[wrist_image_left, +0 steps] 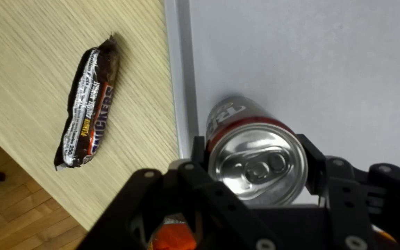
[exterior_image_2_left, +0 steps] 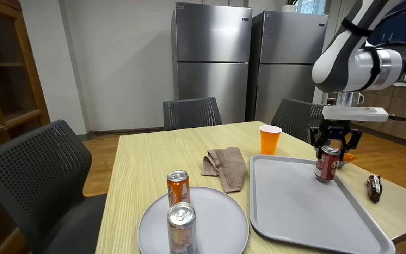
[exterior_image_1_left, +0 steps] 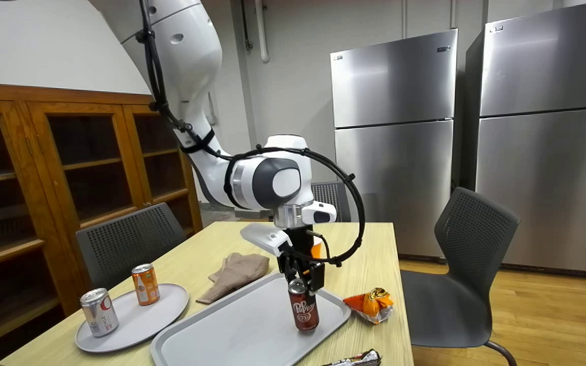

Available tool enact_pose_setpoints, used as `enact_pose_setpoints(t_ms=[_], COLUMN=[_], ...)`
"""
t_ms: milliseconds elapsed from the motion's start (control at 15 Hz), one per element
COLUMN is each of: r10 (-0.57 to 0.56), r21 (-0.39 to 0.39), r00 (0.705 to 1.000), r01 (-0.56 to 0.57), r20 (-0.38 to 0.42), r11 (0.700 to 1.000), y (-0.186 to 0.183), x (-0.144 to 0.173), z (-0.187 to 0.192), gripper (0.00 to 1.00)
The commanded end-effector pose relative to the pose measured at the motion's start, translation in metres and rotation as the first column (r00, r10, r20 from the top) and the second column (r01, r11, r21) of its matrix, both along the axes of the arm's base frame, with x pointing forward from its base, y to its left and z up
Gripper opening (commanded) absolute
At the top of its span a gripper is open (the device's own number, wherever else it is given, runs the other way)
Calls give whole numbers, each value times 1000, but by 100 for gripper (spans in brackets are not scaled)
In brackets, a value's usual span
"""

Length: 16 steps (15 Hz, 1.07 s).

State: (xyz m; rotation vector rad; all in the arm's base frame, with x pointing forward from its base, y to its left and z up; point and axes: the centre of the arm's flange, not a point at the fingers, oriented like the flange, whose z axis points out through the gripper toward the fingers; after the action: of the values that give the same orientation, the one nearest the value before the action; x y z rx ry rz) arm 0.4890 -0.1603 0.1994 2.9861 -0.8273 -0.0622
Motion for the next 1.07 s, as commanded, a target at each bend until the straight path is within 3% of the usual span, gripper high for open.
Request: enact_pose_setpoints(t_ms=[0,67,133,200,667,1000], r10=[16,19,21,26,115,196], r21=[2,1,4,4,-1,1], r00=[1000,1000,1000,999,979,961], r01=[-16,-19,-21,-26,-116,-201], r20=[9,12,22,39,169,197], r11=[1000,1000,1000,1000,993,980], y=[-6,-6,-5,-4,24,71], x=[13,13,12,12,12,7], z=[2,3,9,16,76,97], gripper=[38,72,89,96,100,100])
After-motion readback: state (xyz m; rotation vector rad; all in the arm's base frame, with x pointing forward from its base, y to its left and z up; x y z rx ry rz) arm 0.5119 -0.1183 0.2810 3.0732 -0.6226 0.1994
